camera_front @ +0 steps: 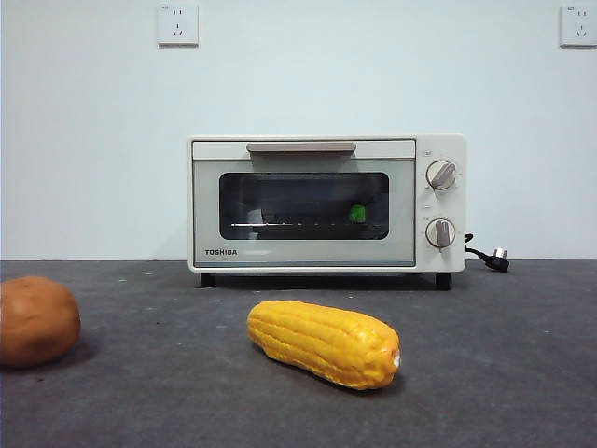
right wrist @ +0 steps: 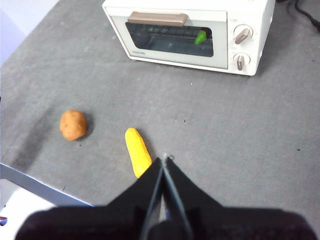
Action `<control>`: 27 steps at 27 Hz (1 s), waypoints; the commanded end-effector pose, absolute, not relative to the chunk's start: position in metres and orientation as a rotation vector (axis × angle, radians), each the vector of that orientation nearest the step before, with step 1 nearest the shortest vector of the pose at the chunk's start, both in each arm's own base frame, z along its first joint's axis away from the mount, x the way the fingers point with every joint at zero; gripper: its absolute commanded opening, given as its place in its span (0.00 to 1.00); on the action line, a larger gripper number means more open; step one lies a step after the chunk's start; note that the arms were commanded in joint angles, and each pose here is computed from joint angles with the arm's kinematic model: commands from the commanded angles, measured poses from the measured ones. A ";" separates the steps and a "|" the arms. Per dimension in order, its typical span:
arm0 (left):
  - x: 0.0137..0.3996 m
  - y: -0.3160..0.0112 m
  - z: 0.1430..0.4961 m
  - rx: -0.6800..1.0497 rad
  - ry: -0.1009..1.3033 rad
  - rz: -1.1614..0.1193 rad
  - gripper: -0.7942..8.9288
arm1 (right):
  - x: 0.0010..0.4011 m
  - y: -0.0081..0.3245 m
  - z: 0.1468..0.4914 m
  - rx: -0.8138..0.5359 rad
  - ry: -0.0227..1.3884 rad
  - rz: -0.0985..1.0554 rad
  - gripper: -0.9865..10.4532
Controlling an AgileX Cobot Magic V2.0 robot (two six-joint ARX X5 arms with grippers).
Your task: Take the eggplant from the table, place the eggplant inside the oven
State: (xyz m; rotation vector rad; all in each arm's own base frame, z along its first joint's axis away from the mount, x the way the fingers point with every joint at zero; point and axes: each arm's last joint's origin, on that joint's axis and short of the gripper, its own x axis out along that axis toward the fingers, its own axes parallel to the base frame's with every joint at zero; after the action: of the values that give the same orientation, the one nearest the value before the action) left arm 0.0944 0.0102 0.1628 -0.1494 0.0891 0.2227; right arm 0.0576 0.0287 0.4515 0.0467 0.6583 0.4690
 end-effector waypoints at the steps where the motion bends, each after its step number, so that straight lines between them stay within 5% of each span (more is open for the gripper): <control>1: 0.095 0.009 0.154 -0.159 0.119 0.219 0.08 | 0.063 0.031 0.449 0.042 0.699 0.459 0.09; 15: 0.096 -0.002 0.150 -0.141 0.156 0.065 0.08 | 0.111 0.052 0.437 0.018 0.852 0.437 0.09; 27: 0.097 -0.002 0.149 -0.141 0.167 0.064 0.08 | 0.183 0.083 0.402 -0.023 1.092 0.398 0.09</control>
State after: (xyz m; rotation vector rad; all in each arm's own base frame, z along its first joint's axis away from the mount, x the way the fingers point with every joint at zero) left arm 0.0964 -0.0016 0.1514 -0.1445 0.1673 0.0694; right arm 0.1844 0.0832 0.4032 -0.0207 1.0737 0.4067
